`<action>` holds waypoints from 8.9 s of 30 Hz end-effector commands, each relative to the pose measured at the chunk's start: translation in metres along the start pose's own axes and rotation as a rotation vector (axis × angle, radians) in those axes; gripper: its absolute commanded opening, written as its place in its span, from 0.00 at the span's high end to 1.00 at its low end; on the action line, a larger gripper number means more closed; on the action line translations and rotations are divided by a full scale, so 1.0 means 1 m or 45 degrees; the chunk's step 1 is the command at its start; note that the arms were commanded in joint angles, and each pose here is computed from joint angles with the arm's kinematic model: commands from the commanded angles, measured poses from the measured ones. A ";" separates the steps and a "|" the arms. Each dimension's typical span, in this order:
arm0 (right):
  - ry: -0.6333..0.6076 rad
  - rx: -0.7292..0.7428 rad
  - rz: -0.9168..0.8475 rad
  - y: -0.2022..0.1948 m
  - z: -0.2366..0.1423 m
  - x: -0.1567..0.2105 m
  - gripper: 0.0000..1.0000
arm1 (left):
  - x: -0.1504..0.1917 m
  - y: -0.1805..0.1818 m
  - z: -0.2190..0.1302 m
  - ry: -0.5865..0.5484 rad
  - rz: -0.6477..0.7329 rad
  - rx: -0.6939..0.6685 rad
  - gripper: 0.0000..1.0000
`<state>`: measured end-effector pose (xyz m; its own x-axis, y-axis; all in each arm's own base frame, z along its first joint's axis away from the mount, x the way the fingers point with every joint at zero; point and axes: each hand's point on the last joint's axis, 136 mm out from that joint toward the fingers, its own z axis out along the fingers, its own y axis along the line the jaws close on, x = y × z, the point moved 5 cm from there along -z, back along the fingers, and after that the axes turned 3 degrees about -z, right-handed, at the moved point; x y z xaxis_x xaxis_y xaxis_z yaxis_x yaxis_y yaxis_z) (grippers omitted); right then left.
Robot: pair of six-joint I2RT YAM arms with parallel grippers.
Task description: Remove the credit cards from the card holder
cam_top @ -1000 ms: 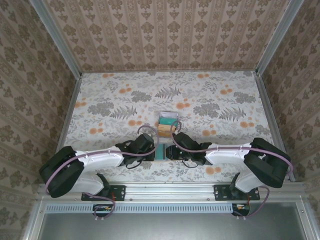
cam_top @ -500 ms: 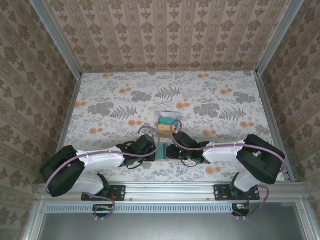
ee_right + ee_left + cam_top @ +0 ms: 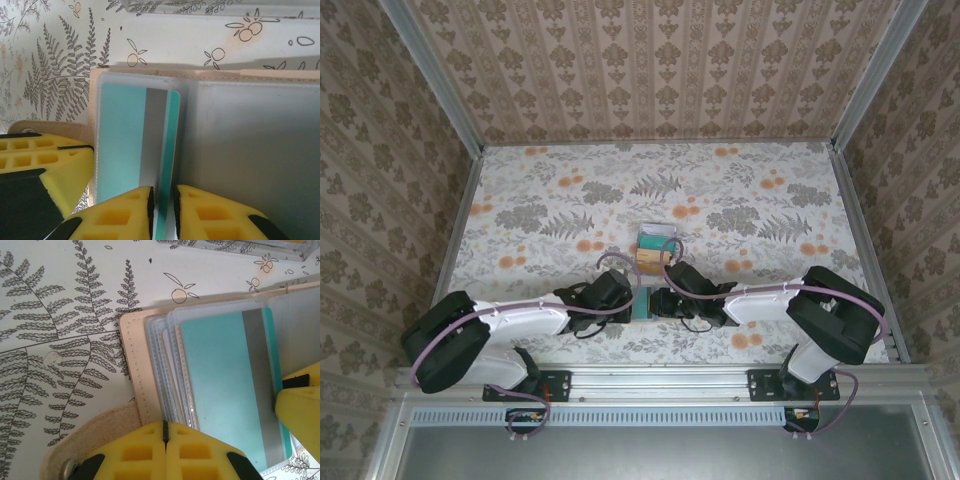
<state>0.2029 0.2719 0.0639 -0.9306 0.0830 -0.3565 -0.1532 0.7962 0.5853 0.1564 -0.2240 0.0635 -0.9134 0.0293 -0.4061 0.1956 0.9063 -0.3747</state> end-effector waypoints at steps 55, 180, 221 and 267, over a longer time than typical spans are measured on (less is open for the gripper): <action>-0.018 -0.085 -0.040 -0.006 -0.013 -0.019 0.69 | 0.002 0.009 0.001 0.062 0.060 -0.126 1.00; 0.325 0.326 -1.839 0.029 -0.031 -0.162 1.00 | -0.014 0.071 -0.127 -0.629 -0.021 0.022 0.00; -0.218 0.162 -1.128 0.051 -0.078 -0.159 0.60 | -0.017 0.042 -0.124 -0.513 -0.039 0.242 0.11; -0.107 0.334 -0.336 -0.031 -0.038 -0.007 0.70 | -0.017 -0.023 -0.031 -0.093 0.010 0.107 0.77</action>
<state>0.1986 0.2339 0.0663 -0.8544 -0.1283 -0.5036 -0.3221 0.8912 0.3194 0.1502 -0.2246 0.0917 -0.8929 0.0161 -0.4500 0.2252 0.8813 -0.4154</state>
